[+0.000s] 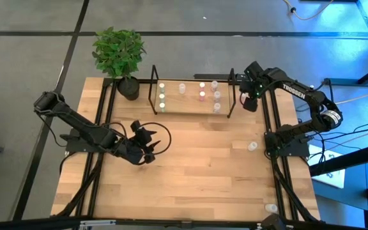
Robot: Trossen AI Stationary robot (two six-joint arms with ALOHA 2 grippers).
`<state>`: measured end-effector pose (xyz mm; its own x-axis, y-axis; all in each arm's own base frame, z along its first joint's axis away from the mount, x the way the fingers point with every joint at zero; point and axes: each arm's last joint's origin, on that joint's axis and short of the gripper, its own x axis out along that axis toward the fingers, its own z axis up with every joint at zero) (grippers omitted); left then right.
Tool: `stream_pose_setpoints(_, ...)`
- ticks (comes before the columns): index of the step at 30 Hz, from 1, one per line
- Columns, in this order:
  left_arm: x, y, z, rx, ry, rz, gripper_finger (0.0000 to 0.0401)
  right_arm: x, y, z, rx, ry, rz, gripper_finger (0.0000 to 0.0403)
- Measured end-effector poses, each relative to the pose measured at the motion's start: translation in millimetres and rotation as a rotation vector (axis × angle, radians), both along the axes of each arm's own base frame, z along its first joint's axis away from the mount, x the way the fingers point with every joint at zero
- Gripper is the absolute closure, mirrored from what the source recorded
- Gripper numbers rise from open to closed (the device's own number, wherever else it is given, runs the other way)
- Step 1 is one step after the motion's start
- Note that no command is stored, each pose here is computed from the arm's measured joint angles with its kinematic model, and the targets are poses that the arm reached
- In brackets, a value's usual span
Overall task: Pick and place medicine bottles onto shelf by color
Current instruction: Put the pink medicine bottle on the shelf aligned with the other pink medicine bottle
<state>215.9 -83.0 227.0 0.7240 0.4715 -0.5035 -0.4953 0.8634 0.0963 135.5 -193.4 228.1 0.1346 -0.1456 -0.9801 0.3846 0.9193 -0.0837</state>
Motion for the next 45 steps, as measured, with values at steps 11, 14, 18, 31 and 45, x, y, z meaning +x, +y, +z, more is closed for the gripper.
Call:
stream_pose_setpoints(11, 0, 0, 0, 0.0, 0.0, 0.0, 0.0207, 5, -8, 2, -0.092, -0.043, 0.069, 0.0201)
stream_pose_setpoints(14, 0, 0, 0, 0.0, 0.0, 0.0, 0.0207, 5, -8, 2, -0.098, -0.039, 0.097, 0.0201)
stream_pose_setpoints(18, 0, 0, 0, 0.0, 0.0, 0.0, 0.0207, 5, -8, 2, -0.1, -0.036, 0.112, 0.0201)
stream_pose_setpoints(31, 0, 0, 0, 0.001, 0.0, 0.0, 0.0207, 6, -8, 2, -0.104, -0.04, 0.114, 0.0201)
stream_pose_setpoints(45, 0, 3, 0, 0.033, -0.008, 0.032, 0.0207, 11, -6, 4, -0.031, -0.194, 0.154, 0.0201)
